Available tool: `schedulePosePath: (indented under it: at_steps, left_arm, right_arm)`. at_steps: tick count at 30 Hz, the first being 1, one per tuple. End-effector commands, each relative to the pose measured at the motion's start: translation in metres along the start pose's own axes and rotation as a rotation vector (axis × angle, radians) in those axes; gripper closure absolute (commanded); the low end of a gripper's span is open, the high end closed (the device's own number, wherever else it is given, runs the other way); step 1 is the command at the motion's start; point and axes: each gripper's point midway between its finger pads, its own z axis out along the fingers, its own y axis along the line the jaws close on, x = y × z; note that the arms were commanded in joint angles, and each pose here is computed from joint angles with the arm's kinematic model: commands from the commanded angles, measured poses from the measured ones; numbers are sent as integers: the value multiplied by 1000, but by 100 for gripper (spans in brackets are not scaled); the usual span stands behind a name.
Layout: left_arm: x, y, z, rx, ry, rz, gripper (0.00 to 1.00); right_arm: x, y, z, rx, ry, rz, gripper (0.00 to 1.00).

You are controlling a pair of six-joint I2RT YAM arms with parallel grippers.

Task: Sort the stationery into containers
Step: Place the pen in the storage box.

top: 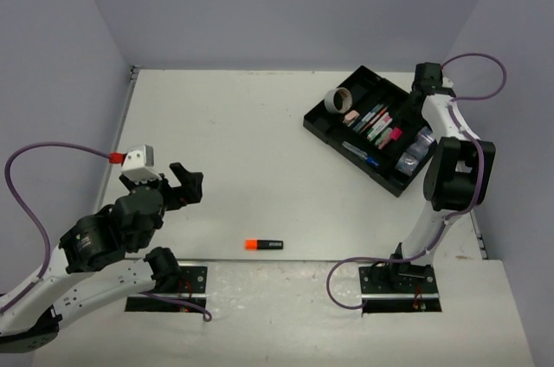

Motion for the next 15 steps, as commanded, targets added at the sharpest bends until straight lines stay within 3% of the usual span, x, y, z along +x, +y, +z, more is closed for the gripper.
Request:
schedulePosePath:
  at_steps: [1, 15]
  left_arm:
    - [-1, -8, 6, 12, -6, 32, 0]
    - [-7, -4, 0, 28, -30, 0, 0]
  right_arm:
    - [-9, -4, 5, 1, -14, 38, 88]
    - [12, -15, 15, 23, 17, 37, 81]
